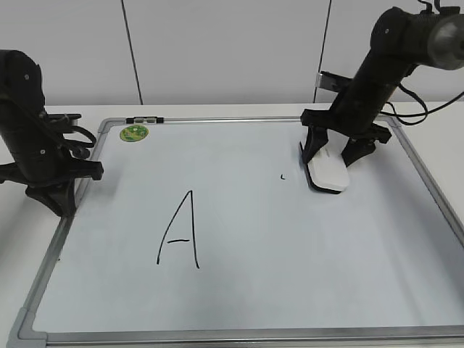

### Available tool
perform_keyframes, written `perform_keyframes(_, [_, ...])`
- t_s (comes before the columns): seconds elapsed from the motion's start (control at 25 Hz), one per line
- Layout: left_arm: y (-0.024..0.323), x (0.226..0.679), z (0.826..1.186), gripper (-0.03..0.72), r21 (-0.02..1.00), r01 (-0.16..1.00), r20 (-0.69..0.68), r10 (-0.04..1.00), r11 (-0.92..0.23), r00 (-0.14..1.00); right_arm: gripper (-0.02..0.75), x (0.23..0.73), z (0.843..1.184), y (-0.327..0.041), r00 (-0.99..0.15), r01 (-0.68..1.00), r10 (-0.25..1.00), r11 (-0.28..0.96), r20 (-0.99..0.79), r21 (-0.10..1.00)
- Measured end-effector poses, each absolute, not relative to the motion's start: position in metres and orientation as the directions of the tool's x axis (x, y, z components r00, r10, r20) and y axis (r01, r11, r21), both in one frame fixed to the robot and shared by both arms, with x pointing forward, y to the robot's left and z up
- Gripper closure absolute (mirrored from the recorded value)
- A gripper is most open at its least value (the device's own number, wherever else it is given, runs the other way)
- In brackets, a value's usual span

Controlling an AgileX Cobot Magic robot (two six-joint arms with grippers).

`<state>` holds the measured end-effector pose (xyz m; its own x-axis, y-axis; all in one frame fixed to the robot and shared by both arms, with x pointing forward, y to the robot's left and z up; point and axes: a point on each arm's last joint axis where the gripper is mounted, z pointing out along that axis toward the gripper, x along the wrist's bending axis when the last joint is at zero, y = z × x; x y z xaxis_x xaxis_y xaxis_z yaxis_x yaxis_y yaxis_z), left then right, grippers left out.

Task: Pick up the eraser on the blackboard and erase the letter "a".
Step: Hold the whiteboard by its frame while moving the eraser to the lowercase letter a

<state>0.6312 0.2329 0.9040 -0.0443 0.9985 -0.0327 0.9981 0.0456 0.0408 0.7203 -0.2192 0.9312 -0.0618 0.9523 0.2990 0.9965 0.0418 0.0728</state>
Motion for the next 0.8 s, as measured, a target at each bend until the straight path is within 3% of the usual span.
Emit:
perform_keyframes(0.2, [0.233, 0.631, 0.904, 0.645, 0.039, 0.998, -0.032, 0.998, 0.046, -0.044, 0.219, 0.718, 0.931, -0.206, -0.093, 0.994, 0.952, 0.074, 0.293, 0.076])
perform_keyframes(0.8, [0.233, 0.631, 0.904, 0.645, 0.039, 0.998, -0.032, 0.998, 0.046, -0.044, 0.219, 0.692, 0.926, -0.117, -0.253, 0.967, 0.911, 0.246, 0.326, 0.063])
